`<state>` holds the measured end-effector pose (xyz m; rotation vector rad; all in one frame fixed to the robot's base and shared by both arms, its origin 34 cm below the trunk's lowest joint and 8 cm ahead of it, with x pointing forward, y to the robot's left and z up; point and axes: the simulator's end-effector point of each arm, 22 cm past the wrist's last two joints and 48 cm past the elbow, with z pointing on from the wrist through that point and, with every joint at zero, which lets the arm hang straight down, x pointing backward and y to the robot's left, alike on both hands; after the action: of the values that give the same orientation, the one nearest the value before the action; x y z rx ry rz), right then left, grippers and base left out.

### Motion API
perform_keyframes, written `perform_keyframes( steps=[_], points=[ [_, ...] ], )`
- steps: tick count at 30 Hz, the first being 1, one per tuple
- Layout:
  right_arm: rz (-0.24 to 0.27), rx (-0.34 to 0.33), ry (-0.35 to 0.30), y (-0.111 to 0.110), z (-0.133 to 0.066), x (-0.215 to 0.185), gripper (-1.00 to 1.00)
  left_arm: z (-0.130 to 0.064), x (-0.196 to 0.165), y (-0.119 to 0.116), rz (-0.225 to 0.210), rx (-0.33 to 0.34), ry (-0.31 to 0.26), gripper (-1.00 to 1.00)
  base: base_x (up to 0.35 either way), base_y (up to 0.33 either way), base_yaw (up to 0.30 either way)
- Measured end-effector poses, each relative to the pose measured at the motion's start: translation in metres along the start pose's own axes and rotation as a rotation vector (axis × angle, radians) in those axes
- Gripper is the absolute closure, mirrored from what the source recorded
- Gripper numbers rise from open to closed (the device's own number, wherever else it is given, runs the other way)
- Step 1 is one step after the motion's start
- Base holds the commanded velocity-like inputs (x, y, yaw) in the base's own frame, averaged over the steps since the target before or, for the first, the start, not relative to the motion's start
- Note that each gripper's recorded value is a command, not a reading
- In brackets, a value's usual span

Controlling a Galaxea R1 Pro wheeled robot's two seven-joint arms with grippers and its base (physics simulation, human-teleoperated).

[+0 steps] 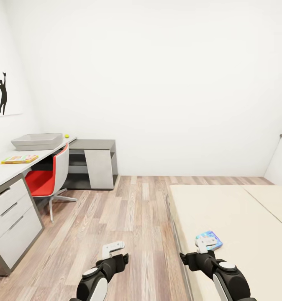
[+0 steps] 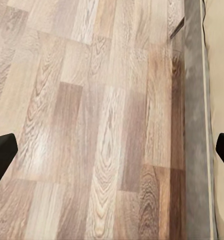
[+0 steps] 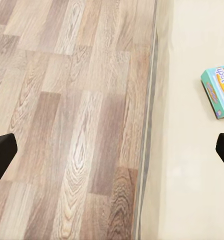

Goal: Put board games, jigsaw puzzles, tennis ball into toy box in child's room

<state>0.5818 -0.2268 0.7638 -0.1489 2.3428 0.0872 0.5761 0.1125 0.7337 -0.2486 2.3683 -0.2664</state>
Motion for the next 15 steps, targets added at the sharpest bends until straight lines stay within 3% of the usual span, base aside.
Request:
perform_keyframes(
  steps=[6, 15],
  points=[
    [0.000, 0.000, 0.000, -0.0002, 0.0000, 0.0000, -1.00, -0.0001, 0.0012, -0.0003, 0.002, 0.000, 0.001, -1.00, 0.000, -0.132, 0.000],
    [0.001, 0.001, 0.000, -0.0005, -0.0001, -0.0001, -1.00, -0.0011, 0.0049, -0.0082, 0.023, 0.014, 0.005, -1.00, 0.000, -0.227, 0.000]
  ],
)
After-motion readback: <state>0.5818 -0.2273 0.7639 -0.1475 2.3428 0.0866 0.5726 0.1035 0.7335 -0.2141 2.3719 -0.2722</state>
